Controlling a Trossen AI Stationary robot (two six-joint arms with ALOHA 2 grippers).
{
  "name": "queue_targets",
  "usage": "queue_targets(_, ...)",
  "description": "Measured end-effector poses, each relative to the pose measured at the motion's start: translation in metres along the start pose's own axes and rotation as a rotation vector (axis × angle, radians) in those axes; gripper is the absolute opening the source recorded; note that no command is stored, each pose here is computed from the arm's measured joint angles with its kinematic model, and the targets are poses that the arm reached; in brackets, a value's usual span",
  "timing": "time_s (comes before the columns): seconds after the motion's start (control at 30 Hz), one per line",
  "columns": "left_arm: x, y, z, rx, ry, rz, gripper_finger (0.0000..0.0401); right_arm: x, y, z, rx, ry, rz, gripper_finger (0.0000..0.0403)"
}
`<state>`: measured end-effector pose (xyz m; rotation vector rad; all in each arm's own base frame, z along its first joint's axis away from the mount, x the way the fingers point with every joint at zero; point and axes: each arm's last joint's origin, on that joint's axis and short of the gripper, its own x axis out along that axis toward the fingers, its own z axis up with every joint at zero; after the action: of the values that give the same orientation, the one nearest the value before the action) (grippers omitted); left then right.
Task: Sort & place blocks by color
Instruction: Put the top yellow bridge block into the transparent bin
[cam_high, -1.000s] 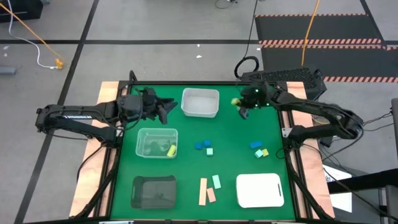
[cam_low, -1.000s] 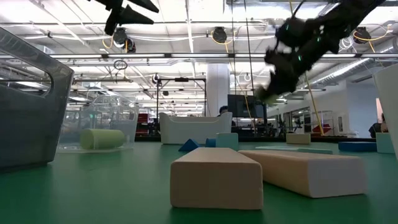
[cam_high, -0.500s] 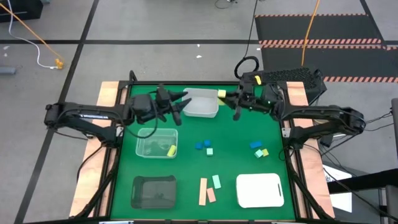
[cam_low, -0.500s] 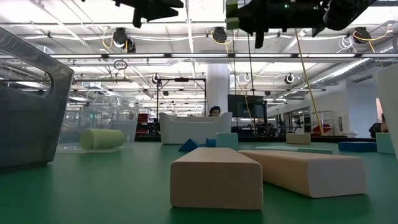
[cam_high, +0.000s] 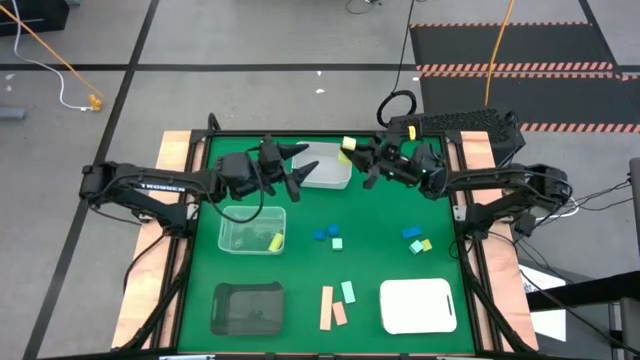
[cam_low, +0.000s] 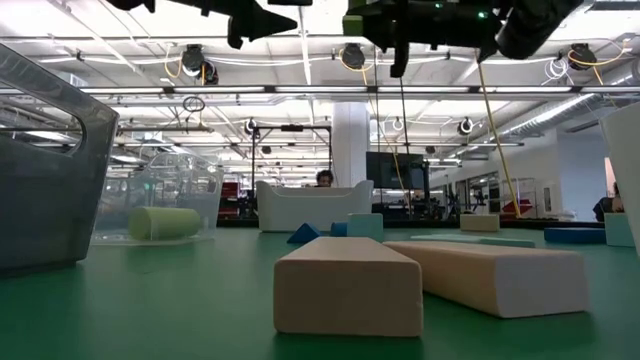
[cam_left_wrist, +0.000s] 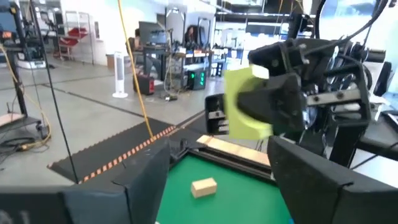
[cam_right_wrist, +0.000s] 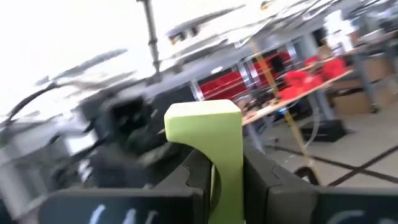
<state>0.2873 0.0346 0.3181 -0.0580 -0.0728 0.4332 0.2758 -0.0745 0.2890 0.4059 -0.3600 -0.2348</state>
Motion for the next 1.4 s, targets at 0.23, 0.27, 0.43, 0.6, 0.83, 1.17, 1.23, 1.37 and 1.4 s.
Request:
queue_targets(0.23, 0.005, -0.001, -0.009, 0.109, 0.034, 0.007, 0.0286, 0.037, 0.012, 0.004, 0.042, -0.015, -0.113, 0.0036)
queue_targets(0.27, 0.005, -0.001, -0.011, 0.132, 0.044, 0.023, 0.0284, 0.042, 0.013, 0.003, 0.047, 0.002, -0.132, 0.0036)
queue_targets(0.43, 0.009, 0.001, -0.016, 0.226, 0.064, 0.126, 0.0275, 0.064, 0.018, 0.000, 0.038, 0.068, -0.166, 0.0037)
queue_targets(0.6, 0.011, 0.002, -0.018, 0.236, 0.068, 0.190, 0.0277, 0.069, 0.021, 0.000, 0.030, 0.058, -0.227, 0.0037)
queue_targets(0.83, 0.015, 0.001, -0.016, 0.212, 0.000, 0.201, 0.0277, 0.068, 0.020, -0.002, 0.056, 0.050, -0.279, 0.0037)
queue_targets(1.17, 0.017, 0.000, -0.019, 0.244, 0.010, 0.202, 0.0273, 0.075, 0.018, -0.023, 0.134, 0.050, -0.272, 0.0038)
queue_targets(1.23, 0.017, 0.001, -0.020, 0.257, 0.013, 0.202, 0.0274, 0.076, 0.018, -0.023, 0.139, 0.046, -0.271, 0.0038)
queue_targets(1.37, 0.017, 0.000, -0.021, 0.261, 0.029, 0.191, 0.0274, 0.076, 0.018, -0.022, 0.130, 0.043, -0.261, 0.0038)
queue_targets(1.4, 0.017, 0.000, -0.023, 0.267, 0.040, 0.188, 0.0272, 0.076, 0.018, -0.022, 0.129, 0.043, -0.261, 0.0038)
